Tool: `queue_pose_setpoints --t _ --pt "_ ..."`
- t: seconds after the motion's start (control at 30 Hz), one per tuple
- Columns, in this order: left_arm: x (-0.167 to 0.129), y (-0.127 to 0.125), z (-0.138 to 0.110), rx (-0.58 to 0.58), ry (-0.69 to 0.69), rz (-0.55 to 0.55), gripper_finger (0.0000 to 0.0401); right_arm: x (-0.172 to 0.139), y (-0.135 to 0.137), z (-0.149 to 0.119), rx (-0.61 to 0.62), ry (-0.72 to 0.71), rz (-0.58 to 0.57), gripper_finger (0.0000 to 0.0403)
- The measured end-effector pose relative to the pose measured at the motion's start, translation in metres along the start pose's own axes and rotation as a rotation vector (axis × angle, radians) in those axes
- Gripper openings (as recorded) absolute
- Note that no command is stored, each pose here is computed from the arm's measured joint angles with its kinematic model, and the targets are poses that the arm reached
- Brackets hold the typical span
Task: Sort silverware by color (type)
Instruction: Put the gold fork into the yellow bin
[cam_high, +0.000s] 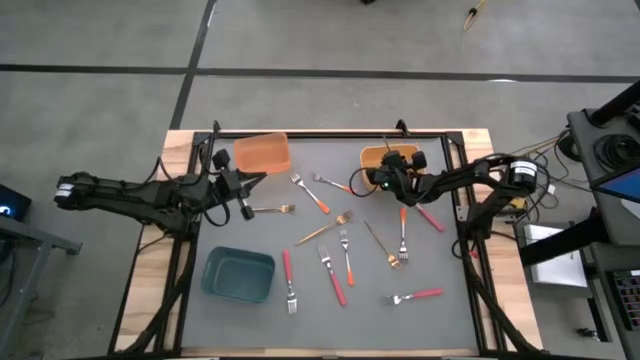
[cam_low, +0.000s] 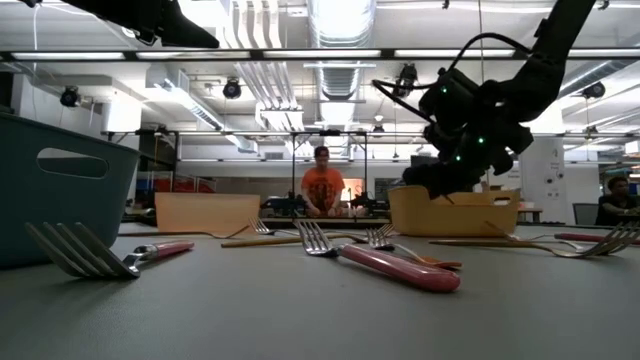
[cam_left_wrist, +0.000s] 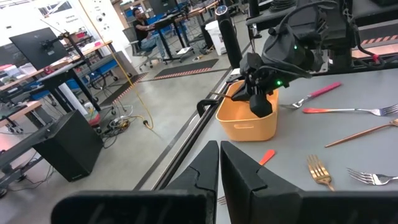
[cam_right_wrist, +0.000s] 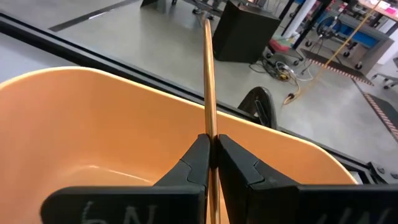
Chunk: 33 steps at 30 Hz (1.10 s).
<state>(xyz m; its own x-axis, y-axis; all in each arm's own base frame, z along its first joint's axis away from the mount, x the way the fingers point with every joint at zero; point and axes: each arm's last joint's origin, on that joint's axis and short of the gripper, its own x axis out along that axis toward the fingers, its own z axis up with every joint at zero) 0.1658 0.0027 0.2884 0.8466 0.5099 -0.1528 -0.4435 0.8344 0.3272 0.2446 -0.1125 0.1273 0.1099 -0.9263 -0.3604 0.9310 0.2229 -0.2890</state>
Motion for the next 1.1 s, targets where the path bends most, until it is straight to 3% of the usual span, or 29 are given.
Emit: queue_pose_setpoints --t 0.57,1.1 --pt "0.000 0.000 0.000 0.001 0.001 -0.001 0.0000 -0.001 0.000 0.003 -0.039 -0.010 -0.001 0.0013" --pt "0.000 0.000 0.000 0.001 0.001 -0.001 0.0000 -0.001 0.004 0.016 -0.353 -0.032 -0.001 0.0013"
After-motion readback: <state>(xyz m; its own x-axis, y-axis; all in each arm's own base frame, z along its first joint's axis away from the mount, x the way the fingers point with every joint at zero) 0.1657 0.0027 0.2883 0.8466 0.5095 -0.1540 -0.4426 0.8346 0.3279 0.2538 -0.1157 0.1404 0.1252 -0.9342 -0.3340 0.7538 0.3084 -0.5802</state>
